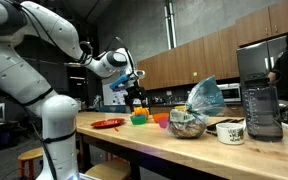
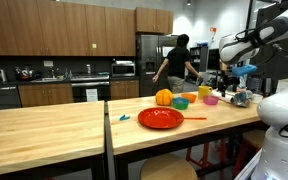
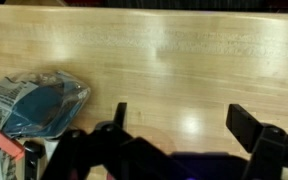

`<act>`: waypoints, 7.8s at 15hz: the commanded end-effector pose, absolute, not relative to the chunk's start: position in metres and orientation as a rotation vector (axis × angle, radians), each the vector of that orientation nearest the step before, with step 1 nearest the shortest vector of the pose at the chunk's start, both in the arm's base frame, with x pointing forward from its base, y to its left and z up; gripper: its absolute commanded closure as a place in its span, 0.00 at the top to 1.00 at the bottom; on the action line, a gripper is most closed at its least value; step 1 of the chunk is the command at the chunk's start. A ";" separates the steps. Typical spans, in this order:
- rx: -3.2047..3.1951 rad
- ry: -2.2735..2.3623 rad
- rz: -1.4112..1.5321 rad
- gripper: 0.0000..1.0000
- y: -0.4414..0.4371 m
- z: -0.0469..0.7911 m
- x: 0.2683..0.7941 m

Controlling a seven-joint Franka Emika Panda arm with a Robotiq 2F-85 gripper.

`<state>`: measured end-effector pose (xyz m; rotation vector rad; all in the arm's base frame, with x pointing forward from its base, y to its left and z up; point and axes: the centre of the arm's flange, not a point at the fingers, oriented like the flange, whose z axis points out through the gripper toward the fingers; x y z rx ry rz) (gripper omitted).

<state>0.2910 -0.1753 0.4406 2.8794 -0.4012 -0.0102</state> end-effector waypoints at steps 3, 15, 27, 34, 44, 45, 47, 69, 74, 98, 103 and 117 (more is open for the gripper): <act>2.921 -0.475 0.076 1.00 -0.196 0.439 0.318; 2.971 -0.472 0.174 1.00 -0.214 0.425 0.377; 2.970 -0.526 0.209 1.00 -0.235 0.390 0.421; 2.951 -0.525 0.163 1.00 -0.244 0.375 0.438; 2.968 -0.530 0.087 0.14 -0.246 0.357 0.438; 2.968 -0.529 0.081 0.05 -0.245 0.356 0.436; 2.971 -0.524 0.074 0.00 -0.243 0.355 0.432; 2.996 0.008 -0.029 0.01 -0.094 0.357 0.374; 2.972 0.231 -0.046 0.01 -0.028 0.357 0.366; 2.850 0.629 0.083 0.62 0.044 0.379 0.355; 2.825 0.628 0.121 0.96 0.048 0.392 0.356; 2.840 0.541 0.253 1.00 0.064 0.424 0.388</act>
